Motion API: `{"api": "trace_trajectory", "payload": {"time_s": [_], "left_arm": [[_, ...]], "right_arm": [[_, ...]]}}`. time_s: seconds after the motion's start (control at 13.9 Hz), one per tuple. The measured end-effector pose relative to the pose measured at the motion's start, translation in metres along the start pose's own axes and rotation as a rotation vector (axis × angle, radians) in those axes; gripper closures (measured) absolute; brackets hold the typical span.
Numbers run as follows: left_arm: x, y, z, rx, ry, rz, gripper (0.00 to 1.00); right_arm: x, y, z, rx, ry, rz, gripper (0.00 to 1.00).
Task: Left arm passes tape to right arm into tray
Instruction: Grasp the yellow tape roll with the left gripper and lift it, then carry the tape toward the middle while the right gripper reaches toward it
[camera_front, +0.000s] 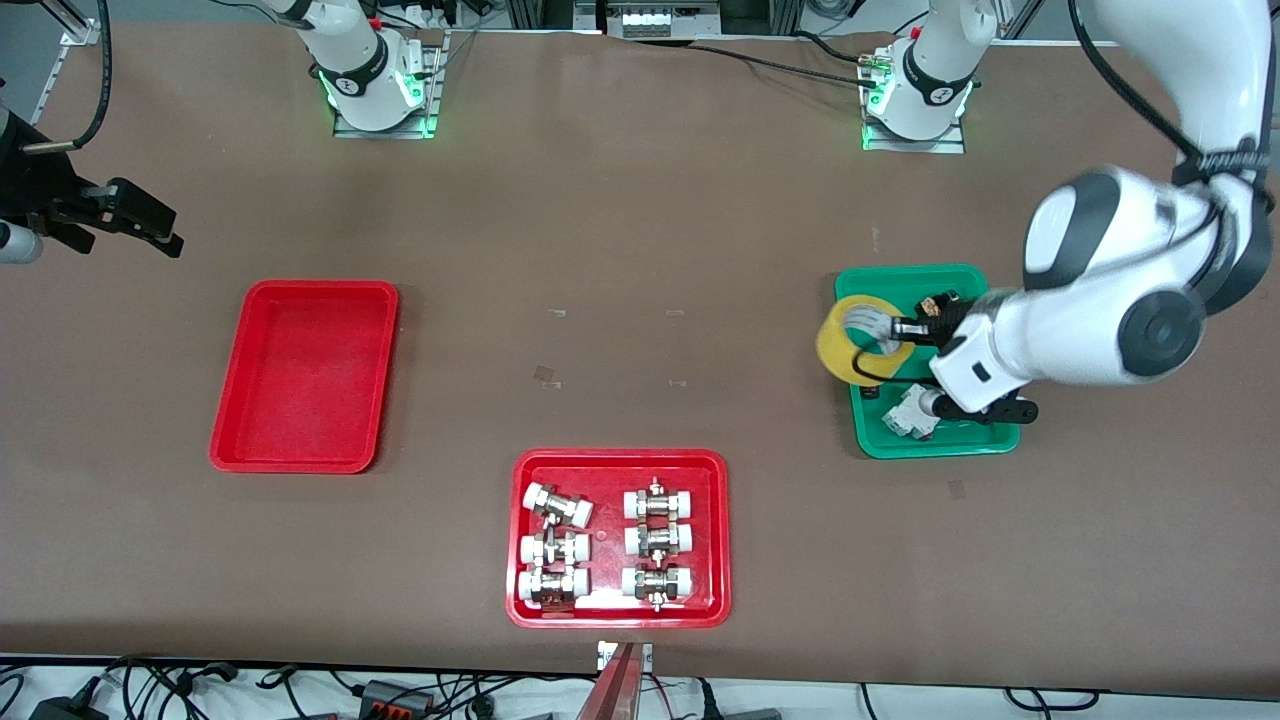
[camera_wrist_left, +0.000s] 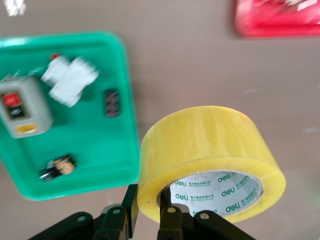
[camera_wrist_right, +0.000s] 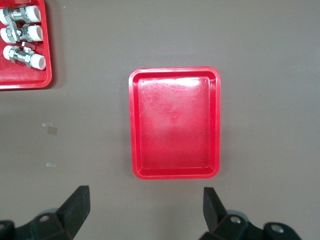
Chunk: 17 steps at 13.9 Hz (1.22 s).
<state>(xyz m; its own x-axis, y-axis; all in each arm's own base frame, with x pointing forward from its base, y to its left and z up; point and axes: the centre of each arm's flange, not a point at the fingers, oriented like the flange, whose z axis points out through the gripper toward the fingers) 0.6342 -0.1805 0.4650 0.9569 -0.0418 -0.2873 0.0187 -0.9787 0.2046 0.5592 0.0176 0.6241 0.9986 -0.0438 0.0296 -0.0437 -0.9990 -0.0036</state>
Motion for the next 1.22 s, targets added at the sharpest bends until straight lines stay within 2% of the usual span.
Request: {"api": "trace_trajectory", "payload": {"time_s": [0.14,0.36,0.5,0.57,0.72,0.86,1.08,1.22], "left_arm": [[-0.005,0.048,0.006,0.001,0.015,-0.082,0.78],[0.003,0.119,0.063,-0.023,0.033,-0.279,0.78],[0.008,0.167,0.102,-0.085,0.054,-0.415,0.78],[0.010,0.187,0.116,-0.151,0.048,-0.476,0.78],[0.016,0.206,0.131,-0.327,-0.043,-0.582,0.78],[0.024,0.207,0.140,-0.458,-0.165,-0.663,0.78],[0.034,0.208,0.160,-0.593,-0.331,-0.754,0.78],[0.039,0.217,0.169,-0.703,-0.387,-0.814,0.78]], "right_arm": [[0.000,0.002,0.000,-0.015,0.000,0.000,0.00],[0.000,0.003,0.001,-0.022,-0.003,0.000,0.00],[-0.001,0.002,0.002,-0.023,-0.016,-0.002,0.00],[-0.001,0.001,0.005,-0.024,-0.025,-0.003,0.00],[-0.002,0.000,0.016,-0.025,-0.072,-0.006,0.00],[-0.001,-0.006,0.030,0.000,-0.126,-0.018,0.00],[0.002,-0.018,0.046,0.103,-0.168,-0.111,0.00],[0.007,-0.027,0.059,0.229,-0.191,-0.174,0.00]]}}
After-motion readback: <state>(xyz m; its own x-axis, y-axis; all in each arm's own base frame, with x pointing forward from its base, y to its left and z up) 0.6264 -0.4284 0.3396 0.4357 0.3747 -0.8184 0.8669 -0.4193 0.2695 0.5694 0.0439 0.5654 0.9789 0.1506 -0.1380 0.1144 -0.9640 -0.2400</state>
